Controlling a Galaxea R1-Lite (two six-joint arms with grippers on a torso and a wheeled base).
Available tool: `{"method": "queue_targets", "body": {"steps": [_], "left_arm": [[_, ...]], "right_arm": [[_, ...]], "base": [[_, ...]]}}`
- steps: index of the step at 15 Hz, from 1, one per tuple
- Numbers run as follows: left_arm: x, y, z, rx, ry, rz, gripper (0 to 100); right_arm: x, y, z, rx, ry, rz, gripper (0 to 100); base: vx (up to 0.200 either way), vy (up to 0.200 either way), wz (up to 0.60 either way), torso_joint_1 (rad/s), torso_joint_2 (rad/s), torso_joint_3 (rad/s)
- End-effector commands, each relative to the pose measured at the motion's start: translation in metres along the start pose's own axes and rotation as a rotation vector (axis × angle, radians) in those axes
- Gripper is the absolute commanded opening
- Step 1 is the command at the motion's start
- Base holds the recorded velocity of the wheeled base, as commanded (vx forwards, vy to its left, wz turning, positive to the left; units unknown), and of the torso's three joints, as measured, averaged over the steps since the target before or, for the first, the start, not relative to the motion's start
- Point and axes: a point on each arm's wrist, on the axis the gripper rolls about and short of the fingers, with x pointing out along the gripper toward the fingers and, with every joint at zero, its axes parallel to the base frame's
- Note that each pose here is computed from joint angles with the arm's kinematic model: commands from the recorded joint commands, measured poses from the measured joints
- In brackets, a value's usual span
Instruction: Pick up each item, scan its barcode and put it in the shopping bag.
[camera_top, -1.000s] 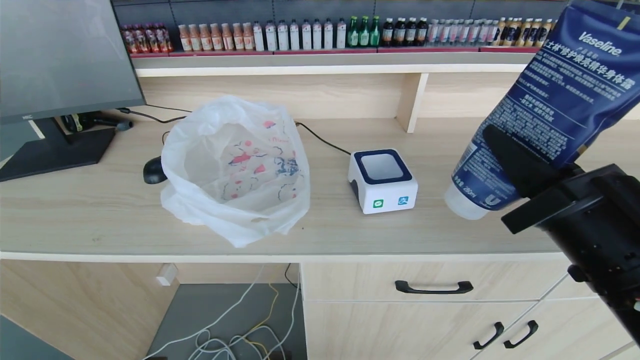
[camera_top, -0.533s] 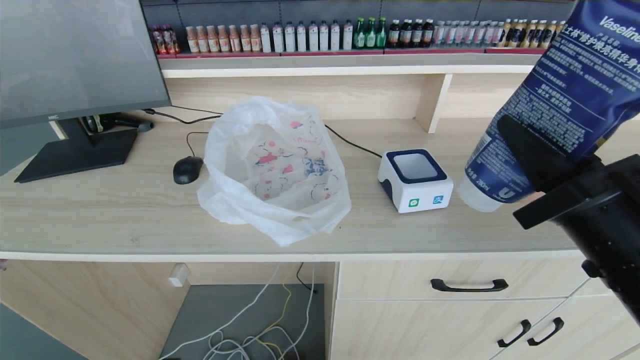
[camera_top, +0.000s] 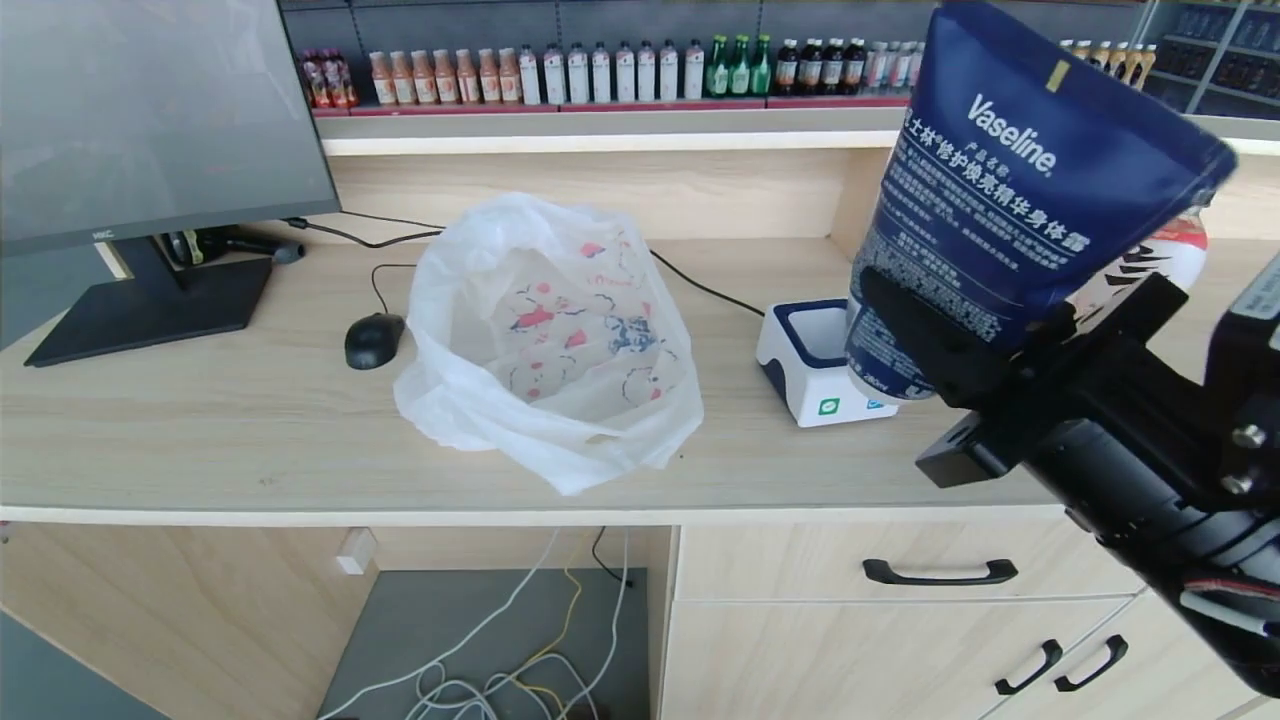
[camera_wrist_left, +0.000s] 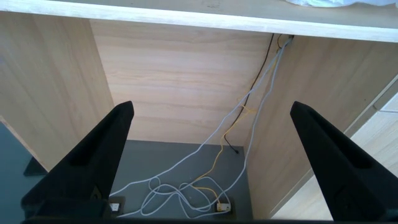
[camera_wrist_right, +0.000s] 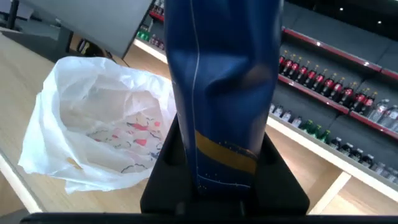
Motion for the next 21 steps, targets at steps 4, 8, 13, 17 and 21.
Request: {"method": "queue_targets", "body": {"steps": [4,8,13,17,21], "left_arm": [[0.0,0.0,0.0,0.0,0.0,0.002,100],[0.0,0.0,0.0,0.0,0.0,0.0,100],[0.0,0.0,0.0,0.0,0.0,0.002,100],[0.0,0.0,0.0,0.0,0.0,0.0,100],[0.0,0.0,0.0,0.0,0.0,0.0,100]], "right_arm": [[0.061,-0.023,0.0,-0.436,-0.25,0.009,0],[0.061,-0.049,-0.026,-0.675,-0.326,0.112,0],[0.056,-0.061,-0.063,-0.771,-0.376,0.276,0],[0.058,-0.048,-0.092,-0.804,-0.402,0.374,0],[0.047,-0.053,-0.106,-0.849,-0.362,0.392,0]], "base": [[0.0,0.0,0.0,0.0,0.0,0.0],[0.0,0.0,0.0,0.0,0.0,0.0],[0.0,0.0,0.0,0.0,0.0,0.0],[0.0,0.0,0.0,0.0,0.0,0.0],[0.0,0.0,0.0,0.0,0.0,0.0]]}}
